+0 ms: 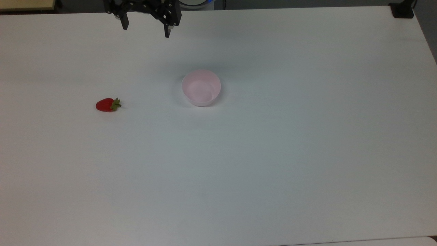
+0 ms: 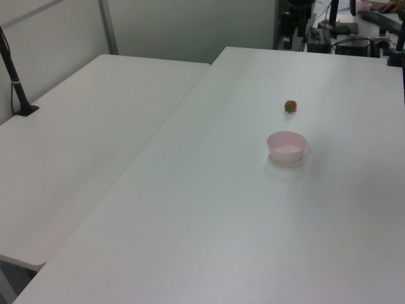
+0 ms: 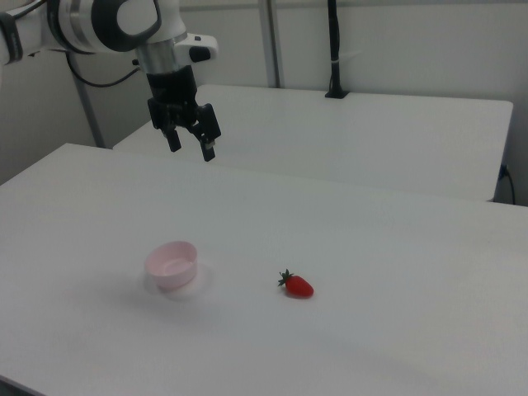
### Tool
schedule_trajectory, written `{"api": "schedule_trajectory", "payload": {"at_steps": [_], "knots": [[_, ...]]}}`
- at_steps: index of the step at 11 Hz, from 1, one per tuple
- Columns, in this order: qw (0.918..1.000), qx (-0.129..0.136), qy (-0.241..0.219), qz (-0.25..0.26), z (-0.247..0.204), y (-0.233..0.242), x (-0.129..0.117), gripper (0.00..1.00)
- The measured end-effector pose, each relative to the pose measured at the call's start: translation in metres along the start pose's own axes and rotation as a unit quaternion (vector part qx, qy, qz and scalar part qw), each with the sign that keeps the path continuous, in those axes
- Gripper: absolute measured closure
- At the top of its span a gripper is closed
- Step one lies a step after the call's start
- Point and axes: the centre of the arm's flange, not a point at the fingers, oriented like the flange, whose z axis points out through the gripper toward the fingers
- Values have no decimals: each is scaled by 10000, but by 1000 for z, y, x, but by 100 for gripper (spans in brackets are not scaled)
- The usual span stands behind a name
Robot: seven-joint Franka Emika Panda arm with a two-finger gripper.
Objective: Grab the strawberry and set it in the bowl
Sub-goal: 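Move the open gripper over to the red strawberry and lower it, then close the gripper around the red strawberry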
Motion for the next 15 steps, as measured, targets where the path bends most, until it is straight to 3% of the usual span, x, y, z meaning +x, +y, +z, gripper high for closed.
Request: {"api": "schedule_trajectory", "payload": {"at_steps": [2, 5, 9, 10, 11, 13, 15], "knots": [[10000, -2, -11, -75, 1, 2, 0, 0], [9962, -5, -122, -866, 13, 36, 3, 0], [9764, 59, -324, -2135, 62, 85, 18, 0], [9675, 63, -291, -2511, 81, 90, 24, 0], [9505, 74, -302, -3091, 107, 97, 29, 0], [9080, 118, -420, -4167, 167, 118, 39, 0], [8751, -132, -566, -4805, 225, 136, 50, 0]]}}
